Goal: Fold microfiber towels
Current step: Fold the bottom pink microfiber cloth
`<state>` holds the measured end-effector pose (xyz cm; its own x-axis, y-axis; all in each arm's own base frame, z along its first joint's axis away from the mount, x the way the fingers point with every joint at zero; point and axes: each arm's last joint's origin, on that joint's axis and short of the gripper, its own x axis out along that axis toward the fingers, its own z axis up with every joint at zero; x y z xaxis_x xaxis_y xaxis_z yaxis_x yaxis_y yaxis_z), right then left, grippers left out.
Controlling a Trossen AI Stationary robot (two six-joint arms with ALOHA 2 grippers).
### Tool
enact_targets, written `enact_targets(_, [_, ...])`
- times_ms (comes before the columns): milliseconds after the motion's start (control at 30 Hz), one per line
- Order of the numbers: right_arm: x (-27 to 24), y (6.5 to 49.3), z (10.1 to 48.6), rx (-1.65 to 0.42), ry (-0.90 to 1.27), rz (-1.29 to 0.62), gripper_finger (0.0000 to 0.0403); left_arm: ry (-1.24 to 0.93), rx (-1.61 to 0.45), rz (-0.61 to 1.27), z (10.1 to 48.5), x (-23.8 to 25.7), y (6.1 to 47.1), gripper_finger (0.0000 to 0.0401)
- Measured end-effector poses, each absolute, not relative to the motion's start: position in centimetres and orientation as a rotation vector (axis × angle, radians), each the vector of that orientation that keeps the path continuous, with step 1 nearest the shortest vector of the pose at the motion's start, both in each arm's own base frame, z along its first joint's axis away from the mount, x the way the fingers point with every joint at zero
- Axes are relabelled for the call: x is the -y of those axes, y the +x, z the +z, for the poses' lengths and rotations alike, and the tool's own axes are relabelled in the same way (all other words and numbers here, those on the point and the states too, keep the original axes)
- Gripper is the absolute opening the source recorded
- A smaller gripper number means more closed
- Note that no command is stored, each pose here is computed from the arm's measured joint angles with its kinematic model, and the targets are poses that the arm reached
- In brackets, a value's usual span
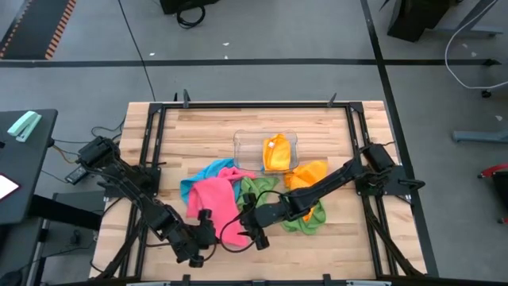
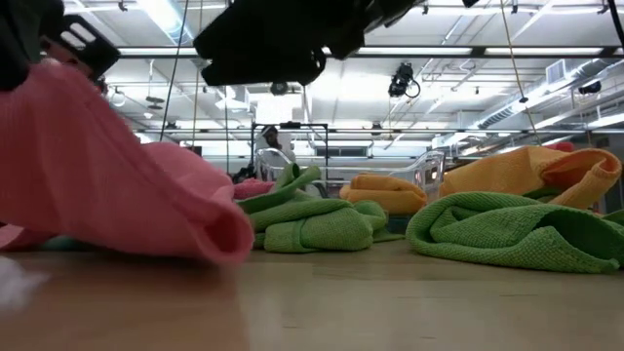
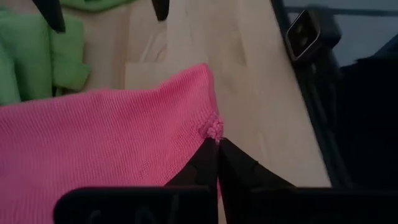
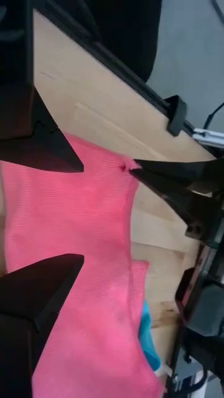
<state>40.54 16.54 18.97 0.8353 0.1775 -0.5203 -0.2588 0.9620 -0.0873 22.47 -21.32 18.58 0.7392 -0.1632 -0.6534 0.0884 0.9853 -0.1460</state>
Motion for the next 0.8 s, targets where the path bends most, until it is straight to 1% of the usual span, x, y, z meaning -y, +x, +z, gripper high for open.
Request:
enact_targets(133, [-17.0,40.3,18.9,-0.540,-0.164,0.244,0.0235,-0.128,-0.699,-0.139,19.6,21.5,23.1,0.0019])
enact_targets(233, [-17.4,40.2,19.0,-0.532,-0.177,0.256,0.0235,-0.145,-0.680,-0.131,20.1,21.7,23.4,0.0013])
enact_targets(367, [-17.9,39.8,19.0,-0.539,-0.213,0.278,0.0235,-0.186,-0.667,-0.086,20.2,21.6,23.4,0.0007])
enact_targets(467, [-18.4,39.7,19.4,-0.533,-0.238,0.297,0.0235,-0.246,-0.649,-0.040,20.2,21.5,23.5,0.0016])
enact_targets(567, [-18.8,39.6,19.8,-0.574,-0.266,0.309,0.0235,-0.300,-0.630,-0.015,20.3,21.6,23.6,0.0018])
enact_targets(700, [-19.1,39.2,20.2,-0.637,-0.289,0.320,0.0235,-0.355,-0.607,0.008,20.4,21.6,23.7,0.0007])
enact_targets(800, [-19.3,38.7,20.9,-0.690,-0.308,0.334,0.0235,-0.399,-0.581,0.009,20.7,21.7,23.8,0.0010])
